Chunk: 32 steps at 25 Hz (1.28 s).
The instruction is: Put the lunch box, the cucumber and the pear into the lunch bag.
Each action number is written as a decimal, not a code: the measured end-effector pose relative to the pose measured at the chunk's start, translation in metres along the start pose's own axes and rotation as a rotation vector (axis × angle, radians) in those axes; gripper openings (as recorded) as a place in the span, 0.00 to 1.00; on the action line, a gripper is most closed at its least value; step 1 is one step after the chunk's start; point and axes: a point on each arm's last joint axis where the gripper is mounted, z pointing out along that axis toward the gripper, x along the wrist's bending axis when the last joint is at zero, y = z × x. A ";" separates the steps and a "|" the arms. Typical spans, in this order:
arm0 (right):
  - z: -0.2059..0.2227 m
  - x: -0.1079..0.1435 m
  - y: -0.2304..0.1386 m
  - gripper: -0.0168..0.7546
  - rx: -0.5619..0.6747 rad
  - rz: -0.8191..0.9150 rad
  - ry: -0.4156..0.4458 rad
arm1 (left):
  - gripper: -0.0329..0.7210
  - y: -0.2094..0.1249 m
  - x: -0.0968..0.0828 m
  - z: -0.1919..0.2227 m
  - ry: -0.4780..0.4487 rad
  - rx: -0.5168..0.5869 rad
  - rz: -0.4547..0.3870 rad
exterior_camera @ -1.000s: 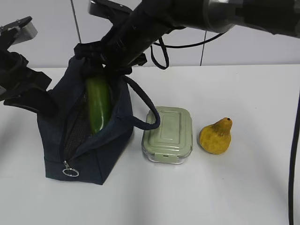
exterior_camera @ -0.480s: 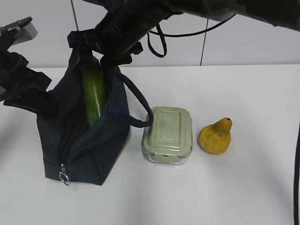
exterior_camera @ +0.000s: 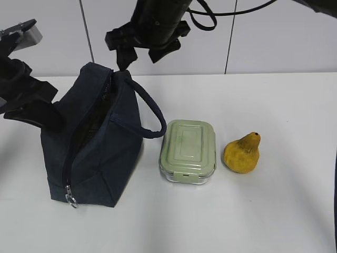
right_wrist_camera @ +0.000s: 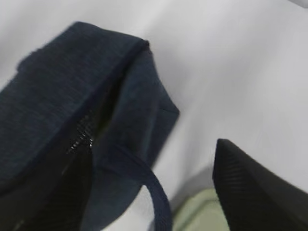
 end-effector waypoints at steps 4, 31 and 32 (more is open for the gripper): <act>-0.003 -0.029 -0.010 0.77 0.111 0.064 -0.069 | 0.05 0.000 0.000 0.000 0.001 0.000 0.001; -0.063 -0.122 -0.165 0.72 0.182 0.326 -0.027 | 0.05 0.000 0.000 0.000 0.000 0.003 0.001; -0.061 -0.125 -0.166 0.72 0.185 0.327 -0.026 | 0.05 0.000 0.000 0.000 0.000 0.003 0.001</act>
